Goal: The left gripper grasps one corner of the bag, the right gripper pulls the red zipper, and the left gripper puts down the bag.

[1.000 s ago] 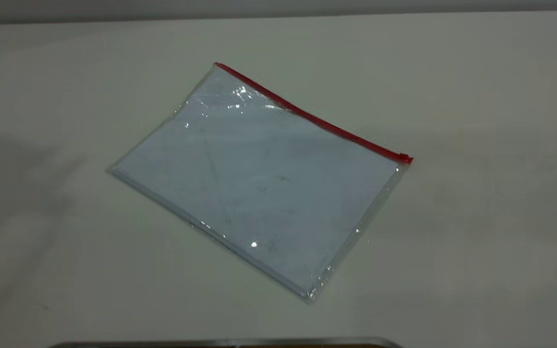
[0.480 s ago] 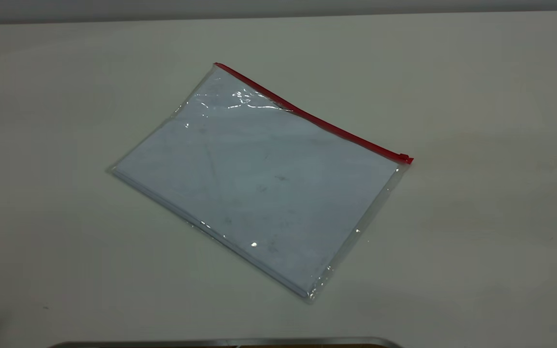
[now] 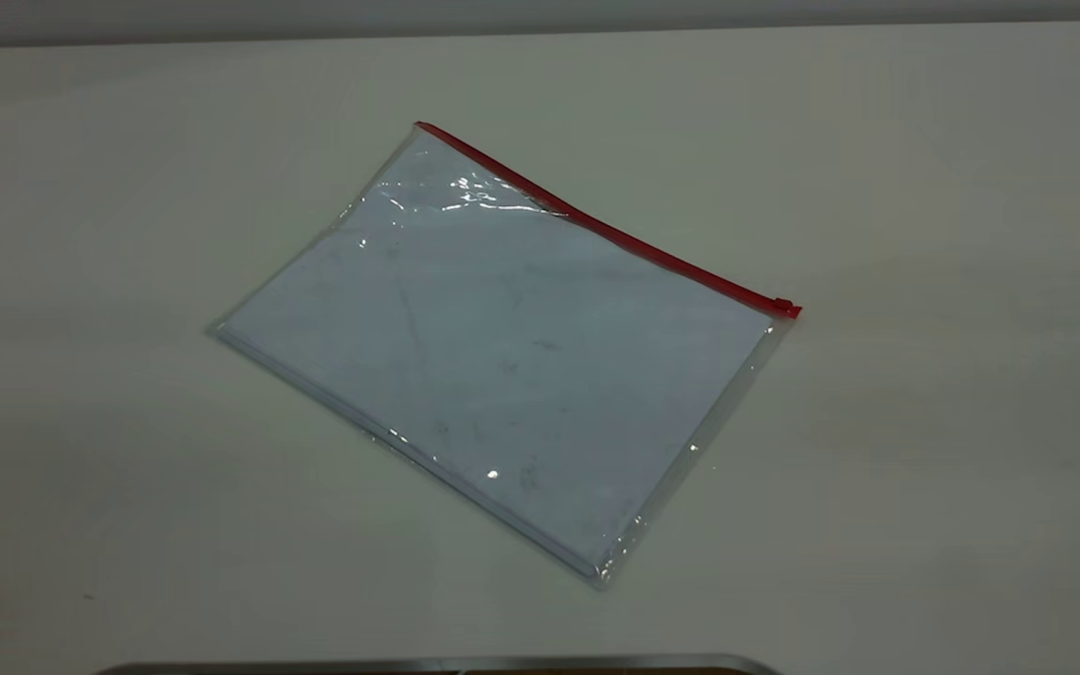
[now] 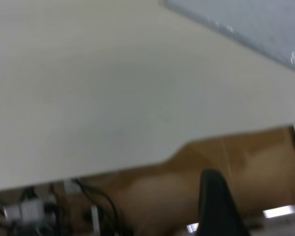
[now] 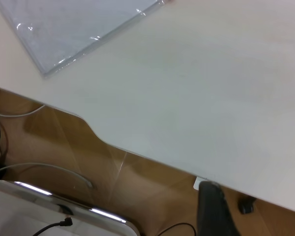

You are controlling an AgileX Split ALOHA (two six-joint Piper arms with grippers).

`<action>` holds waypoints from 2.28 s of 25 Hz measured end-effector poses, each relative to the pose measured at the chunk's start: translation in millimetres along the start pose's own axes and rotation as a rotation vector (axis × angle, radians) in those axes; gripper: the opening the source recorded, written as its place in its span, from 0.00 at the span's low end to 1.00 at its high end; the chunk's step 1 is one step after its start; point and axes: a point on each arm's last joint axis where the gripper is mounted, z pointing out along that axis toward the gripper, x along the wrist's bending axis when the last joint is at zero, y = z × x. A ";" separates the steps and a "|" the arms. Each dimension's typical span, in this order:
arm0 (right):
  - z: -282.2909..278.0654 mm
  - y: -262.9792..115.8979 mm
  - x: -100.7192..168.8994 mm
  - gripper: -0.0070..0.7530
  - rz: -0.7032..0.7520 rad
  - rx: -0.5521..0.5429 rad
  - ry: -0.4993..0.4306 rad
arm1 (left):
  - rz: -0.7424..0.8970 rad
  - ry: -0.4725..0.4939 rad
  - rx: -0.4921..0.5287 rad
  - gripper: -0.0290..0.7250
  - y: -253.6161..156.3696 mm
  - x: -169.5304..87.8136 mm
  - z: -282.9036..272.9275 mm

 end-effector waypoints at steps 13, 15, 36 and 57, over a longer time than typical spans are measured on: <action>0.0 0.1 0.4 0.62 0.003 -0.001 0.004 | -0.050 0.096 -0.161 0.67 -18.1 1.5 -13.8; 0.0 0.1 0.5 0.62 0.004 -0.001 0.005 | -0.050 0.096 -0.161 0.67 -18.1 1.5 -13.8; -39.3 -39.8 9.6 0.62 -0.036 -0.370 -0.037 | -0.041 0.102 -0.221 0.67 -25.1 -0.4 -18.1; -39.3 -39.6 10.8 0.62 -0.025 -0.372 -0.031 | -0.048 0.101 -0.219 0.67 -25.3 -0.4 -17.6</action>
